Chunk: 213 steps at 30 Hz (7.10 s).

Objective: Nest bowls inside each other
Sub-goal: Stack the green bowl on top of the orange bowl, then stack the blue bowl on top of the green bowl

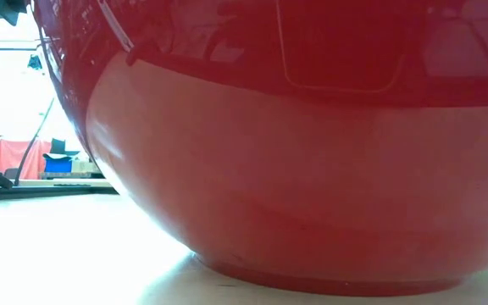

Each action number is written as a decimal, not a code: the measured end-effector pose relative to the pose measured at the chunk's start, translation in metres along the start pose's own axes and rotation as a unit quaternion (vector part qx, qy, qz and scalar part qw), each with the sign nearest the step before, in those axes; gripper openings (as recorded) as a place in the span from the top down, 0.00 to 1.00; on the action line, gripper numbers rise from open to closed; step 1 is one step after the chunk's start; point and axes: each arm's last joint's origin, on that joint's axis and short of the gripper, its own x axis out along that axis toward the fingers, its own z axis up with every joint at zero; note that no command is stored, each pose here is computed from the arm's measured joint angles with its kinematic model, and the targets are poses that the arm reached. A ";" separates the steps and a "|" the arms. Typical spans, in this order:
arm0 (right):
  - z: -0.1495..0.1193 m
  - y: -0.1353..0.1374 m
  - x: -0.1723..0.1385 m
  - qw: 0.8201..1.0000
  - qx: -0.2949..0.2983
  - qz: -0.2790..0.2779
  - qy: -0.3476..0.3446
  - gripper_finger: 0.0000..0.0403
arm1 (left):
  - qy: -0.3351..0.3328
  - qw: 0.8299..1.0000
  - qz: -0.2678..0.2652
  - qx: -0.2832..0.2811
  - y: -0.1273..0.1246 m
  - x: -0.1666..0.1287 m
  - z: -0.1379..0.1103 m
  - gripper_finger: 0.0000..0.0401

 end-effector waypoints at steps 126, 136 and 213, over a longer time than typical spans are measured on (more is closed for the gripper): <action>0.007 -0.115 -0.003 0.984 0.102 -0.086 -0.114 0.55 | 0.008 1.000 -0.006 -0.012 -0.001 0.000 -0.001 0.53; 0.040 -0.154 0.026 0.988 0.121 -0.049 -0.088 0.35 | 0.008 1.000 -0.005 -0.011 -0.001 0.000 -0.001 0.53; 0.045 0.182 -0.142 0.881 -0.369 0.128 -0.269 0.91 | 0.006 1.000 0.001 0.009 0.000 0.000 -0.001 0.53</action>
